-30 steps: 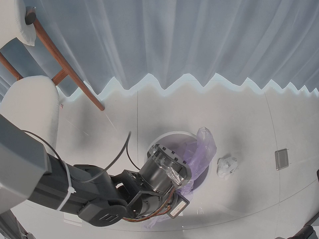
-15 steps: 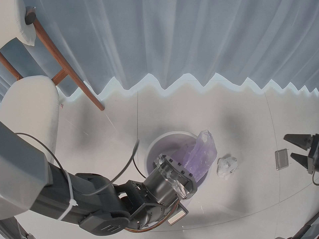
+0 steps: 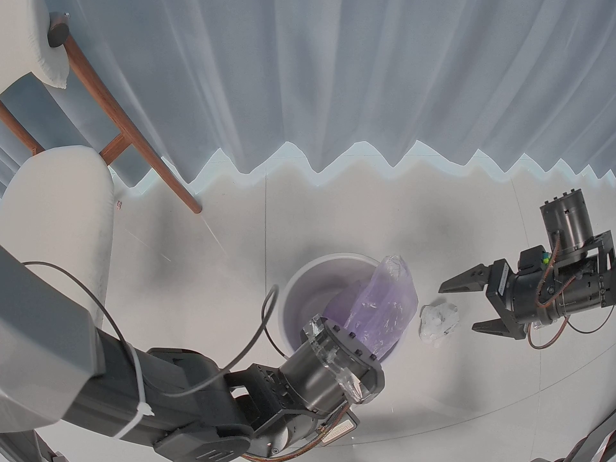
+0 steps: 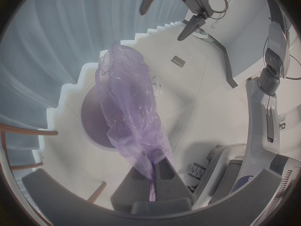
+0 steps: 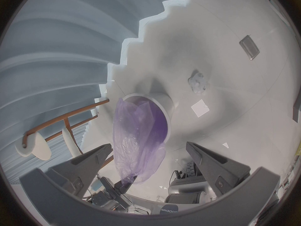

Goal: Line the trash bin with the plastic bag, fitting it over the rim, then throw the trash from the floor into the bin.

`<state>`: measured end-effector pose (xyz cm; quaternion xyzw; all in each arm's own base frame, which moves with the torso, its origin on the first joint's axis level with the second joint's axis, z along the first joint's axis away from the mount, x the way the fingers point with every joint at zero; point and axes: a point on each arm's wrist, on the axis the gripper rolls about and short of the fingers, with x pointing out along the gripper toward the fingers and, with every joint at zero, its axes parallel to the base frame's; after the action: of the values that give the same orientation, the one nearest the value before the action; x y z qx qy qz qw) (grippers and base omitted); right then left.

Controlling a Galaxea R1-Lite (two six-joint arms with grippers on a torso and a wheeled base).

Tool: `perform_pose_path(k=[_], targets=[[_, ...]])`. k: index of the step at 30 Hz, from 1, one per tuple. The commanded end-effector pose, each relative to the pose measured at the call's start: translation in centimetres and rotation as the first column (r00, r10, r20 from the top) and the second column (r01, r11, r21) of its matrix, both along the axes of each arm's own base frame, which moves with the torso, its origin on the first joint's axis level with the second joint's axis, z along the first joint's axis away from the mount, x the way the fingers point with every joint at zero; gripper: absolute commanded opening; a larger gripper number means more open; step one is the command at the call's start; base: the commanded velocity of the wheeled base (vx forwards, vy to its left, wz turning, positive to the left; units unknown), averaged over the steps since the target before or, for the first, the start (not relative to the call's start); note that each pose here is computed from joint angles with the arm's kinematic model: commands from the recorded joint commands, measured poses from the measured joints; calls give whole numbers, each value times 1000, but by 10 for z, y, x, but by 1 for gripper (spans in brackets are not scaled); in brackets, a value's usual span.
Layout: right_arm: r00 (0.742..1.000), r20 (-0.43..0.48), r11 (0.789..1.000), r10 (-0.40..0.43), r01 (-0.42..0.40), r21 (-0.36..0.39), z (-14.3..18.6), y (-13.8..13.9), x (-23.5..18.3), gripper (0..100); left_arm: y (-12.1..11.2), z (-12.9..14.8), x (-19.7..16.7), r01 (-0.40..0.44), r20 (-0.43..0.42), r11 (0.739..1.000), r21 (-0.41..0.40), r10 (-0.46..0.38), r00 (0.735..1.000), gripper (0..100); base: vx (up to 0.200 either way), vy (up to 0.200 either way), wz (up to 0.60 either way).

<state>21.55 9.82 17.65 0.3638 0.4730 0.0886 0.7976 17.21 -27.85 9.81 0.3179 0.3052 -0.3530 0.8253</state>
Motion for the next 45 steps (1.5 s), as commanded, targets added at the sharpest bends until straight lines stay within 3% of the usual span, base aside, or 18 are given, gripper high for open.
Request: perform_pose_path(k=[1, 10, 25, 45], targets=[[998, -29, 999, 47, -48, -10, -6, 20, 15, 100, 3, -1, 2, -10, 2, 1000, 9, 10, 1000, 0, 0, 0, 0], [988, -52, 988, 148, -149, -30, -13, 48, 9, 100, 4, -3, 2, -14, -1, 1000, 14, 14, 1000, 0, 0, 0, 0], [991, -47, 991, 124, -127, -49, -17, 71, 40, 100, 2, -5, 2, -8, -1, 1000, 15, 8, 1000, 0, 0, 0, 0], [968, -228, 977, 109, -147, -157, -46, 72, 34, 100, 3, -4, 3, -17, 0, 1000, -2, 17, 1000, 0, 0, 0, 0]])
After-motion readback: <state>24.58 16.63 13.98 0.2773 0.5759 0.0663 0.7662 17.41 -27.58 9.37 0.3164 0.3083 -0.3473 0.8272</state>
